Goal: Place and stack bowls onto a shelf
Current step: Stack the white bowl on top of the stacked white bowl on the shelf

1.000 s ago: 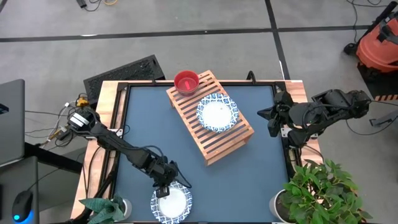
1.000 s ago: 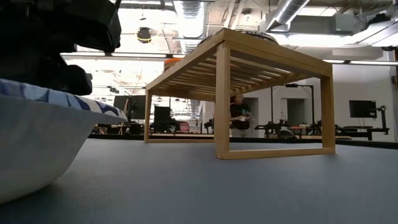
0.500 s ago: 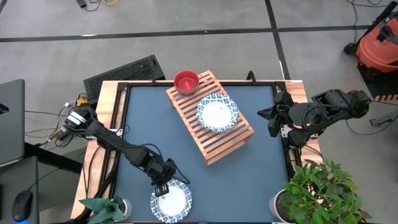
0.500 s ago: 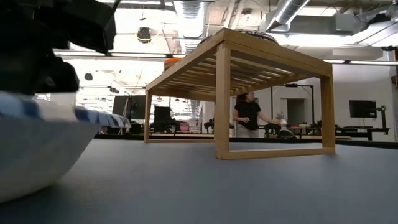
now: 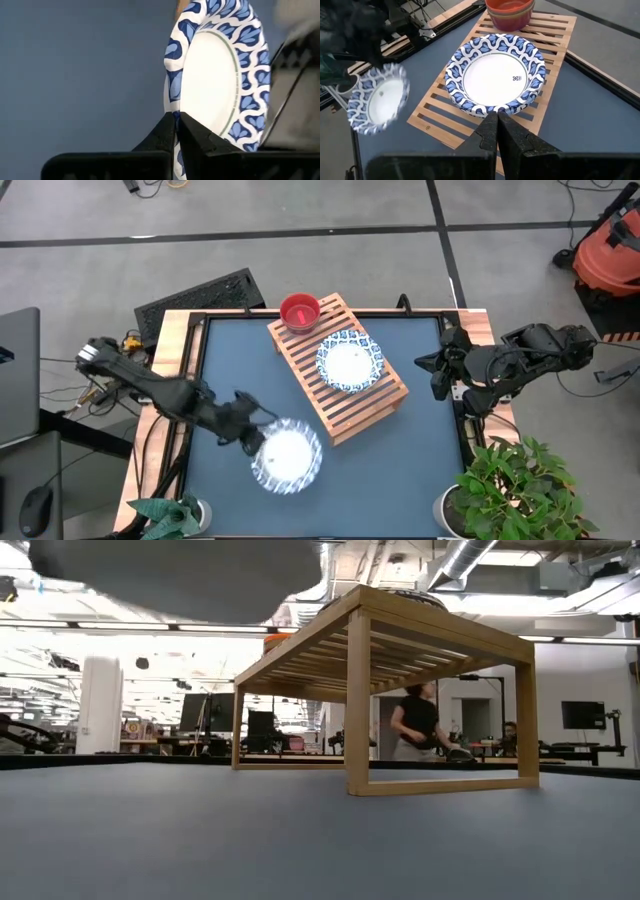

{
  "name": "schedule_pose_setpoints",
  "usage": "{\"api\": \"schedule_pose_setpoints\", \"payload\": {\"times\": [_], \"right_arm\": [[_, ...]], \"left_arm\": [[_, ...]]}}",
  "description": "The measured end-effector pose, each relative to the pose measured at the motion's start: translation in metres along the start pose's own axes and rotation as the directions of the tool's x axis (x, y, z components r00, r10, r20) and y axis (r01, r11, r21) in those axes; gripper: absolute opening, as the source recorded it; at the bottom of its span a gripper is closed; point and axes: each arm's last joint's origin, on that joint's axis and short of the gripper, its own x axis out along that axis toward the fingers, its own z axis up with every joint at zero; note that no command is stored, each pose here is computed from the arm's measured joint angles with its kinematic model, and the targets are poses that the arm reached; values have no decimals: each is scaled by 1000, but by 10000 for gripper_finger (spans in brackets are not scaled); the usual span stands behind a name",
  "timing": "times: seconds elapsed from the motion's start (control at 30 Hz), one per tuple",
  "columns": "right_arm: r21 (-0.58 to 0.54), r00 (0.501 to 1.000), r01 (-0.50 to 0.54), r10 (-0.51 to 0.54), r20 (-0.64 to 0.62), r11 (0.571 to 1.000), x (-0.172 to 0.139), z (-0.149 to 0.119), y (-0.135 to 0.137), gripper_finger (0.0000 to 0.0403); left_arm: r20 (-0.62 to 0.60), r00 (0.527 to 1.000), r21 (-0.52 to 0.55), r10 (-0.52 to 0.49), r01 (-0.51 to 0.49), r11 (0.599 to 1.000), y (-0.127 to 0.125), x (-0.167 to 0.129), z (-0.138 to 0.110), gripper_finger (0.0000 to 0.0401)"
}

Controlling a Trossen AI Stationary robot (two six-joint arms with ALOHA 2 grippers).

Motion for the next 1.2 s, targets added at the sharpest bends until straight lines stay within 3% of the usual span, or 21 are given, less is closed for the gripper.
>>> {"api": "schedule_pose_setpoints", "payload": {"times": [0.2,0.4,0.57,0.7,0.9,1.07,1.2], "right_arm": [[-2,1000,0,0,0,1000,0,0,0,36],[-2,1000,1,-1,1,1000,0,0,0,36],[-1,1000,1,-1,1,1000,0,0,0,36],[1,1000,1,-1,1,1000,0,0,0,36],[1,1000,2,-2,3,1000,0,0,0,36],[0,1000,3,-3,3,1000,0,0,0,36],[0,1000,3,-3,3,1000,0,0,0,36]], "left_arm": [[279,953,-183,-118,173,968,-10,-55,22,0],[539,828,-188,-151,293,937,-30,-106,55,0],[624,771,-150,-126,276,949,-47,-122,92,0],[622,777,-159,-98,248,956,-52,-118,121,0],[542,839,-206,-51,191,960,-48,-84,163,0],[449,893,-218,-25,137,966,-40,-52,185,0],[418,908,-228,5,100,968,-33,-34,198,0]]}}
